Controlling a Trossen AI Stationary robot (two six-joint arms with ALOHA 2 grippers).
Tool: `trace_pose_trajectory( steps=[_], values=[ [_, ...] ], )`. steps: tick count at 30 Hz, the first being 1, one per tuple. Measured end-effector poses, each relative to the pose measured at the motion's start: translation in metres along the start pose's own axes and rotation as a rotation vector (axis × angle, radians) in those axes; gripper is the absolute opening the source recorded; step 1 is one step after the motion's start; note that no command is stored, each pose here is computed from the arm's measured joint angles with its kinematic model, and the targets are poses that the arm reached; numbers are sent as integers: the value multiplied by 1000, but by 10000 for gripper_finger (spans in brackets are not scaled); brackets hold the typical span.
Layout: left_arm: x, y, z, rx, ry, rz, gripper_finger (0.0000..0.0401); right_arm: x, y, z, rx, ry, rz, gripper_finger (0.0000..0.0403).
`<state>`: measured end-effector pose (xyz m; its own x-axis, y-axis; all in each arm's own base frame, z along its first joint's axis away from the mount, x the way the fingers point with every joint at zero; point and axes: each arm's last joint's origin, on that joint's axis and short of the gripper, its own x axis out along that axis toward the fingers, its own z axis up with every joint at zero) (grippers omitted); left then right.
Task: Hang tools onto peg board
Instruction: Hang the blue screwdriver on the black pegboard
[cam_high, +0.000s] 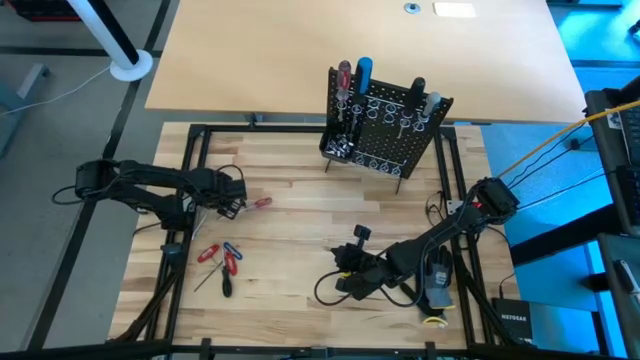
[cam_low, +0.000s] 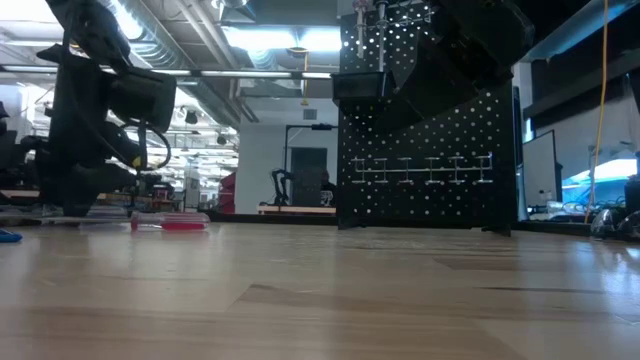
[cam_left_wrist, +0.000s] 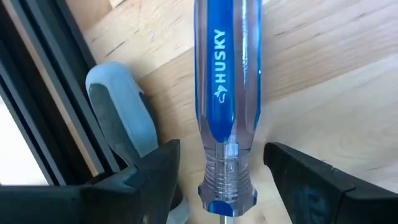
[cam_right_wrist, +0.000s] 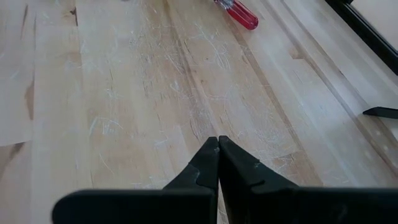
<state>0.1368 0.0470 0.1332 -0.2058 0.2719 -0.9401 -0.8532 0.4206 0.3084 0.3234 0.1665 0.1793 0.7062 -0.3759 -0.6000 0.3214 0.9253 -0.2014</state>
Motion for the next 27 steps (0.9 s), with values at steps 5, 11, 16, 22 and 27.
trace_pose_trajectory(
  steps=[5,11,16,22,27],
  values=[
    [0,0,0,10,0,-2,231,0,0,0,-1,0,-1,10],
    [0,-2,1,1,-1,-21,162,0,0,0,-1,0,-1,10],
    [0,-3,1,-2,-1,-35,96,0,0,0,-1,0,-1,10],
    [-6,-2,-2,9,-52,-29,78,0,0,0,0,1,0,10],
    [-27,-2,-1,14,-123,-87,96,0,0,0,-1,1,0,10]
  ],
)
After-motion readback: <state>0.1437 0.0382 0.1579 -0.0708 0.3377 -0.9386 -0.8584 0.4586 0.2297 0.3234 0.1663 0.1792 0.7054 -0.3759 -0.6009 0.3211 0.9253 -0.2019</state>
